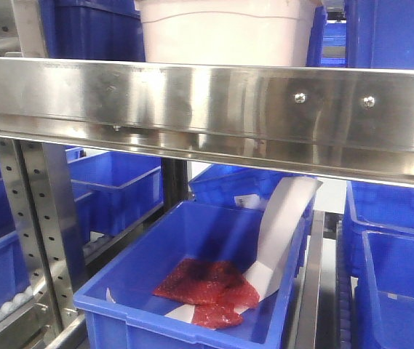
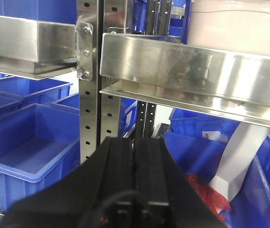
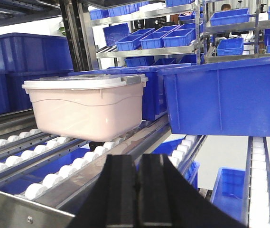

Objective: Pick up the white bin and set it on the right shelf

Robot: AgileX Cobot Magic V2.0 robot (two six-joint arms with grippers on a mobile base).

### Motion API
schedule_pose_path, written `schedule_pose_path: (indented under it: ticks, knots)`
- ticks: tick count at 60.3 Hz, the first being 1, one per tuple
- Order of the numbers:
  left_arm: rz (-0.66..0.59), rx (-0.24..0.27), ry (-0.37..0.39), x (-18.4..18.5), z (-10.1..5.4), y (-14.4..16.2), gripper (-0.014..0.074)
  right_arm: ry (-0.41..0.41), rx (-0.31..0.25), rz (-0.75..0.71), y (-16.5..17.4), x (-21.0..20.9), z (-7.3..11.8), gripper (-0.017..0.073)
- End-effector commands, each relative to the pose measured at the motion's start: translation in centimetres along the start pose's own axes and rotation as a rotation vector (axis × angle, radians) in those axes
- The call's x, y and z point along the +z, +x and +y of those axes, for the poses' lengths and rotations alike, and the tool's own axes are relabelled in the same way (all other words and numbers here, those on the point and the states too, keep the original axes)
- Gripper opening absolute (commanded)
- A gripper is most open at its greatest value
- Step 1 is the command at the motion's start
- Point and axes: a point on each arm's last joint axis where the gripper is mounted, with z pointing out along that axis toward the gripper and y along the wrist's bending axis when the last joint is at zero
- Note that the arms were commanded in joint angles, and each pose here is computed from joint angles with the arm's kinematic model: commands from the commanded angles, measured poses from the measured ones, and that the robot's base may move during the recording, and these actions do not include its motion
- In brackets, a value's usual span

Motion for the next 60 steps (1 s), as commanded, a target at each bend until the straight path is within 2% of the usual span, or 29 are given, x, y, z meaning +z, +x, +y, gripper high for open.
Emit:
schedule_pose_path:
  ticks: [1, 26, 34, 37, 42, 48, 51, 60]
  knots:
    - [-0.089, -0.011, 0.006, -0.1, 0.0, -0.8, -0.0118, 0.029, -0.005, -0.041, -1.1, 0.0, -0.1, 0.0037]
    - [-0.089, -0.011, 0.006, -0.1, 0.0, -0.8, -0.0118, 0.035, -0.005, -0.045, -1.1, 0.0, -0.2, 0.0037]
    - [-0.089, -0.011, 0.006, -0.1, 0.0, -0.8, -0.0118, 0.037, -0.088, -0.037, -1.0, 0.0, -0.2, 0.0037]
    - [-0.089, -0.011, 0.006, -0.1, 0.0, -0.8, -0.0118, 0.041, -0.100, -0.034, -1.0, 0.0, -0.2, 0.0037]
    - [-0.089, -0.011, 0.006, -0.1, 0.0, -0.8, -0.0118, 0.049, -0.113, -0.025, -1.0, 0.0, -0.3, 0.0037]
    - [-0.089, -0.011, 0.006, -0.1, 0.0, -0.8, -0.0118, 0.064, -0.100, -0.010, -0.8, 0.0, -0.5, 0.0037]
    - [-0.089, -0.011, 0.006, -0.1, 0.0, -0.8, -0.0118, 0.070, -0.117, -0.006, -0.5, 0.0, -0.6, 0.0037]
    - [-0.089, -0.011, 0.006, -0.1, 0.0, -0.8, -0.0118, 0.075, -0.119, 0.018, 1.0, -0.1, -0.8, 0.0037]
